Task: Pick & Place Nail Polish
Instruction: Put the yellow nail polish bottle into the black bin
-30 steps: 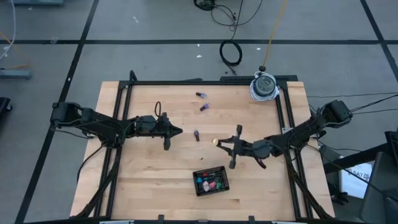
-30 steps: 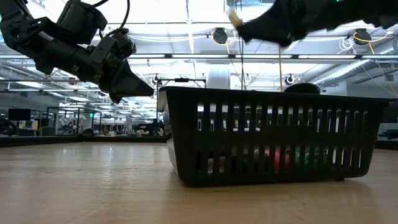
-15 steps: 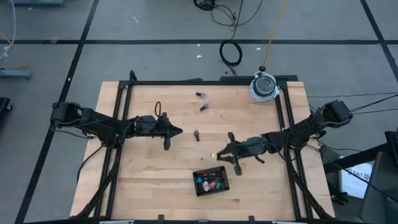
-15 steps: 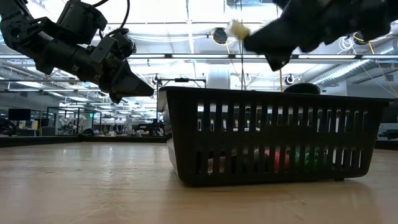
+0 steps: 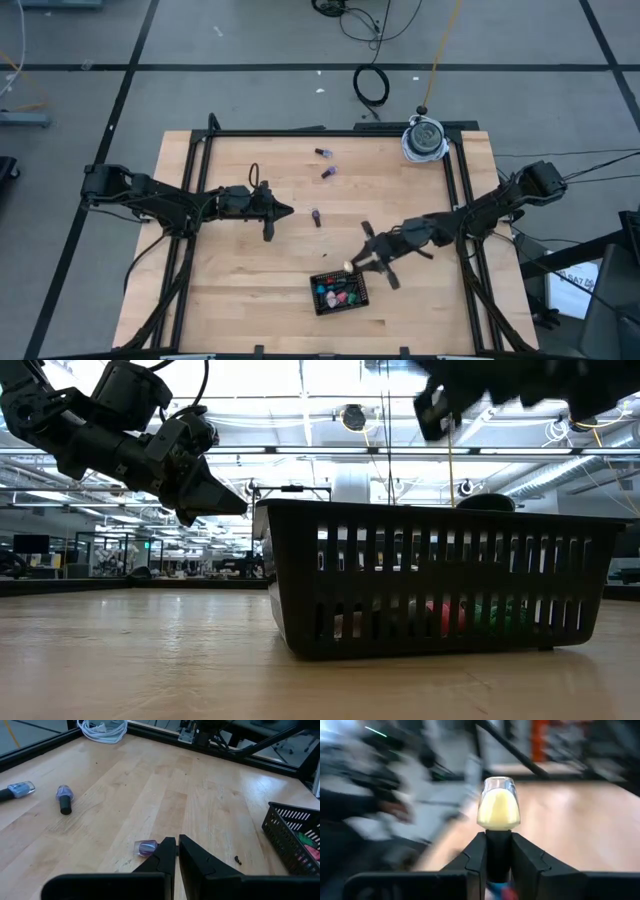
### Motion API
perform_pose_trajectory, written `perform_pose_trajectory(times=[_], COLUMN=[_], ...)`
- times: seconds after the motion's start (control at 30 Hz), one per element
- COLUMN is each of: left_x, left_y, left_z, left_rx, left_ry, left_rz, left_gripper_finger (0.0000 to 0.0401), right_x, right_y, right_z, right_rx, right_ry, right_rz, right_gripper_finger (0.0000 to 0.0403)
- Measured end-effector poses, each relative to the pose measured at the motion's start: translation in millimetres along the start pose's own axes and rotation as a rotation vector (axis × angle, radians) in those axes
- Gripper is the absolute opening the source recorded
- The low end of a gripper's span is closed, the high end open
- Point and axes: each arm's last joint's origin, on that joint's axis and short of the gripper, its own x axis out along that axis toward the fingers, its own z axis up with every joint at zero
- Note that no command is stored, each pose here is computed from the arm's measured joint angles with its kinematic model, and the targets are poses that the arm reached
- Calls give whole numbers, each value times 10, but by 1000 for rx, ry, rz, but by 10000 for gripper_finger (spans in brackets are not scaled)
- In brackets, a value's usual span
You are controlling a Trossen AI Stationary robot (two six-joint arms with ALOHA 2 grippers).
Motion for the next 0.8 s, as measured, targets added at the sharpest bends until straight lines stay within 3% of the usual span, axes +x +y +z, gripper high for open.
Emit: perform_pose_trajectory(times=[0.1, 0.2, 0.37, 0.5, 0.57, 0.7, 0.8], left_x=[0, 0, 0, 0, 0, 0, 0], left_y=[-1, 0, 0, 0, -1, 0, 0], left_z=[0, 0, 0, 0, 0, 0, 1], left_rx=[0, 0, 0, 0, 0, 0, 0], left_ry=[0, 0, 0, 0, 0, 0, 0], left_rz=[0, 0, 0, 0, 0, 0, 0], left_gripper_finger=[19, 19, 19, 19, 19, 19, 19], right_x=[-13, -33, -39, -49, -51, -41, -30], right_y=[-79, -135, -111, -4, 22, -35, -75], right_z=[-113, -130, -10, 83, 80, -28, -100], right_rx=[6, -38, -170, -320, -330, -196, -81], right_ry=[92, 96, -14, -78, -75, -5, 56], right_rz=[-233, -418, -562, -641, -657, -609, -479], right_gripper_finger=[49, 49, 49, 49, 49, 49, 49])
